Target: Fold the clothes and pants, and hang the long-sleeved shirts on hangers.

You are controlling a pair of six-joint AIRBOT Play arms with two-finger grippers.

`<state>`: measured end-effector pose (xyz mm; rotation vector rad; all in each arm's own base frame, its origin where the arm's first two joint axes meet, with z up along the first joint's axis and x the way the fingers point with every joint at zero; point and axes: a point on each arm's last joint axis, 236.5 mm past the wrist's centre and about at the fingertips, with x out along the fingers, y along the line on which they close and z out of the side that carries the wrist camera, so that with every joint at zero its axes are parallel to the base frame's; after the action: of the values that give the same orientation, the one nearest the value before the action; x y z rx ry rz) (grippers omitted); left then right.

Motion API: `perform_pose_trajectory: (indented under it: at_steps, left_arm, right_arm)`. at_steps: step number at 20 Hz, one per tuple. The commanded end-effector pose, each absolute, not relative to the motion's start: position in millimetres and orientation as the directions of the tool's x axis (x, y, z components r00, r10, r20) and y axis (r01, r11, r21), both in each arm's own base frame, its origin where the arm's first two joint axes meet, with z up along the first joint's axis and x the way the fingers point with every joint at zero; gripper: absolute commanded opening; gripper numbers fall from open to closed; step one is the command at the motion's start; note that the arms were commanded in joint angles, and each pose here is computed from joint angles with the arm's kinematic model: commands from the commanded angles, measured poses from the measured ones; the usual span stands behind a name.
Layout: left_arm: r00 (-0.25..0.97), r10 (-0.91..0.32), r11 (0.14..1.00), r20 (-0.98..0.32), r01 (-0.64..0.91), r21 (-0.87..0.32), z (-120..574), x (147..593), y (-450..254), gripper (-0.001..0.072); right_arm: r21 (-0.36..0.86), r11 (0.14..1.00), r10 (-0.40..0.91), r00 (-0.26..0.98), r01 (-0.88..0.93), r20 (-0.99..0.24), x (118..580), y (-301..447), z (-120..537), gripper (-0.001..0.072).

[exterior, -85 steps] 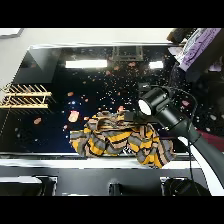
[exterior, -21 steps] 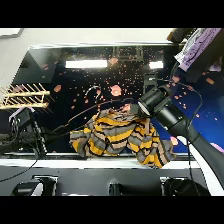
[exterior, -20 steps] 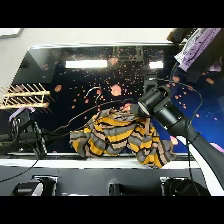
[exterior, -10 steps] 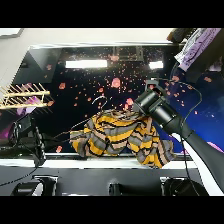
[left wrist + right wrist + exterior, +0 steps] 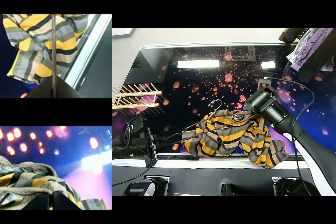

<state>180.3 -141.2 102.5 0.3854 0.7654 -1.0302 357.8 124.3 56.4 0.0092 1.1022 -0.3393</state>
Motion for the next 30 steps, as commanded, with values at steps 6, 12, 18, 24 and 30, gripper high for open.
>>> perform_pose_trajectory:
  at_steps: [6, 12, 18, 24, 30]
  left_arm:
    - [0.317, -0.693, 0.454, -0.648, 0.889, -0.051, 116, 199, -164, 0.0017]
    - [0.249, -0.715, 0.378, -0.653, 0.924, -0.062, 111, 189, -179, 0.0017]
    - [0.251, -0.716, 0.375, -0.652, 0.925, -0.057, 113, 188, -179, 0.0017]
    - [0.205, -0.721, 0.337, -0.662, 0.939, -0.077, 113, 176, -181, 0.0017]
    - [0.264, -0.752, 0.37, -0.604, 0.927, -0.055, 122, 200, -190, 0.0018]
  right_arm:
    - [-0.046, 0.971, -0.142, 0.408, 0.236, -0.902, 351, 148, 61, 0.0025]
    - [-0.061, 0.974, -0.155, 0.442, 0.22, -0.884, 348, 137, 87, 0.0025]
    - [-0.199, 0.94, -0.305, 0.42, 0.277, -0.855, 343, 102, 95, 0.0025]
    - [-0.217, 0.932, -0.331, 0.433, 0.291, -0.839, 347, 96, 98, 0.0025]
    - [-0.105, 0.962, -0.211, 0.445, 0.25, -0.871, 344, 121, 99, 0.0025]
